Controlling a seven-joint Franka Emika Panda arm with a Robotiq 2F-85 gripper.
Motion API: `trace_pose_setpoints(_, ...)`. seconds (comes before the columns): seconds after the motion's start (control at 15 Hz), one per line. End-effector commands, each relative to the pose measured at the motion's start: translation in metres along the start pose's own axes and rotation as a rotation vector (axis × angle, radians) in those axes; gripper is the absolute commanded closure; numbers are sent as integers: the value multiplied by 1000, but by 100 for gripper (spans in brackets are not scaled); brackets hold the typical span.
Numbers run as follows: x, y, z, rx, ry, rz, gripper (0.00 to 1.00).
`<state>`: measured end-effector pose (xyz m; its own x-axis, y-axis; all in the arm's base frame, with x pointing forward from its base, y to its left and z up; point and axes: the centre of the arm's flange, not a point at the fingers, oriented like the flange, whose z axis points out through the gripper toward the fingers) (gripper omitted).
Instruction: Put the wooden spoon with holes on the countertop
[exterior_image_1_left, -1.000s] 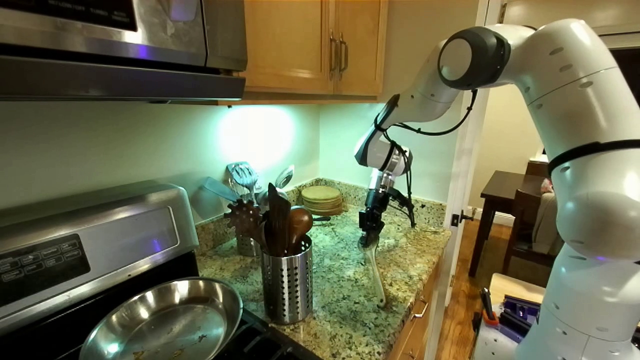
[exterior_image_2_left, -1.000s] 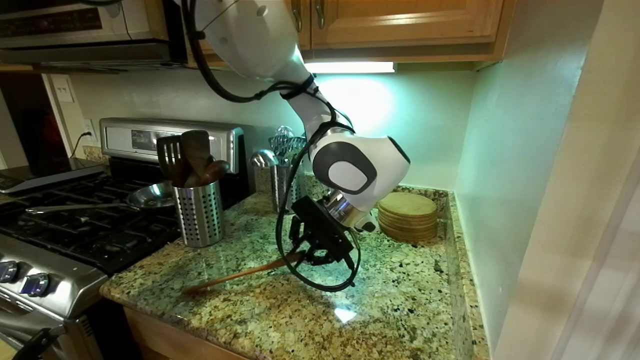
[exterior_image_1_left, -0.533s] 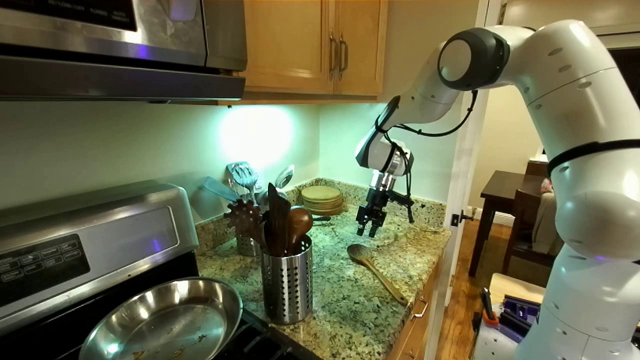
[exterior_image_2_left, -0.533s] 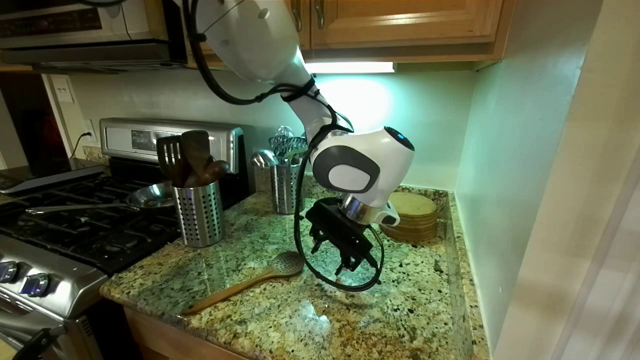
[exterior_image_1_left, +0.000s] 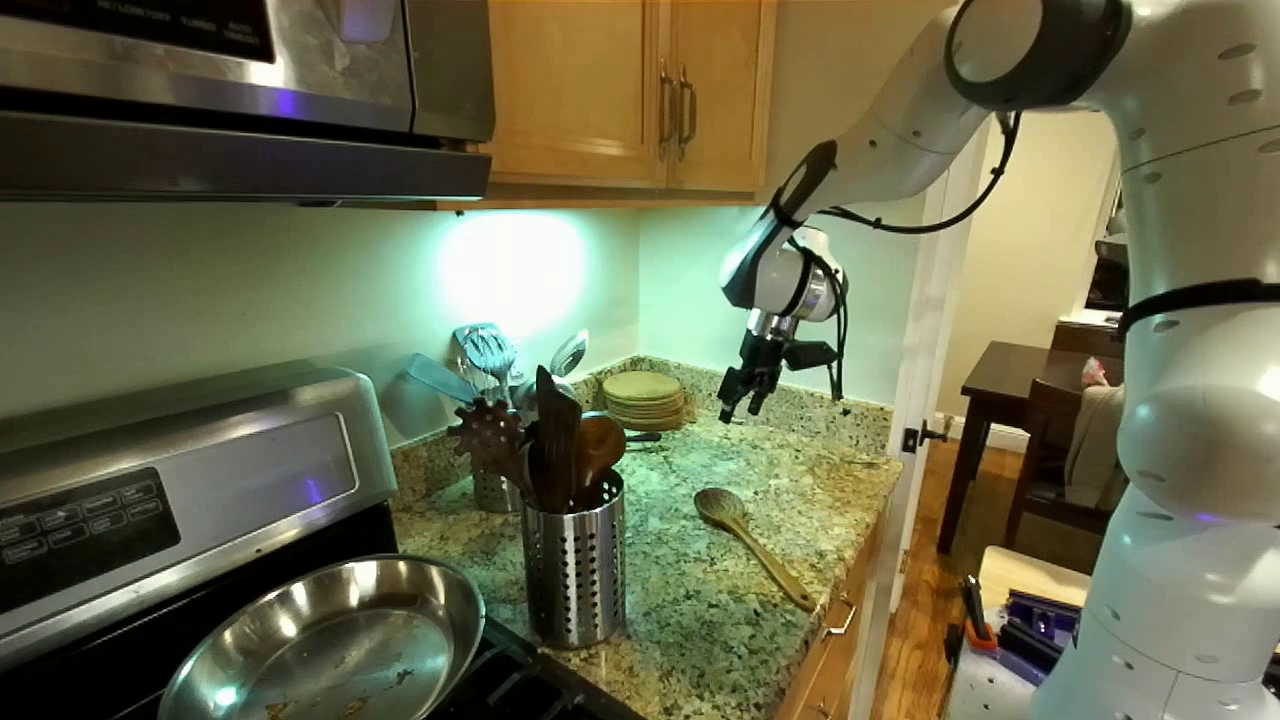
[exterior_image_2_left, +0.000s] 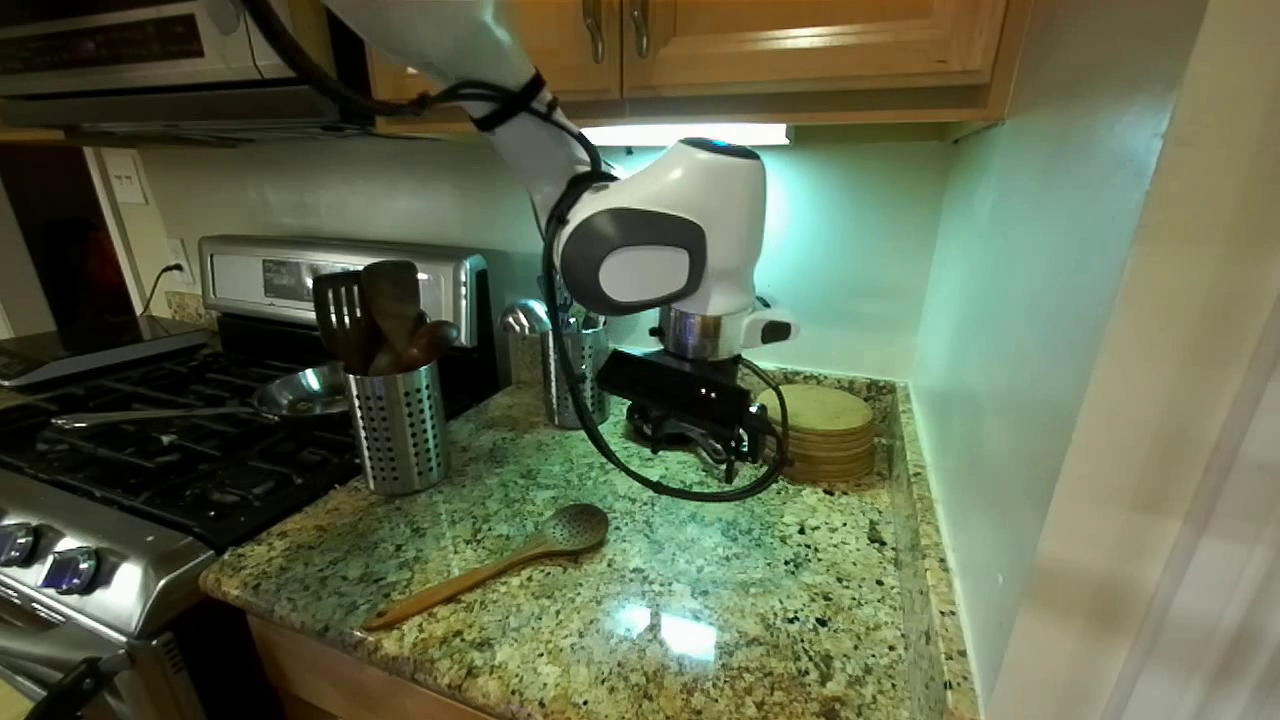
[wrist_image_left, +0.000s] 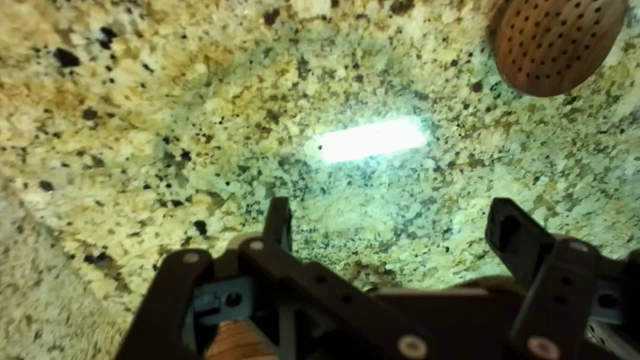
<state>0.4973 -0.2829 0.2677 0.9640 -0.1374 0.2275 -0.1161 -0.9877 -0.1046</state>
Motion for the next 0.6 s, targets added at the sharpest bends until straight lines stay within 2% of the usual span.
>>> trace_pose_setpoints(0.0, -34, -39, -60, -129, 33, -24, 0)
trace_pose_setpoints(0.47, -55, -75, -98, -273, 17, -98, 0)
trace_pose_setpoints(0.53, -36, -58, -80, -247, 14, -104, 0)
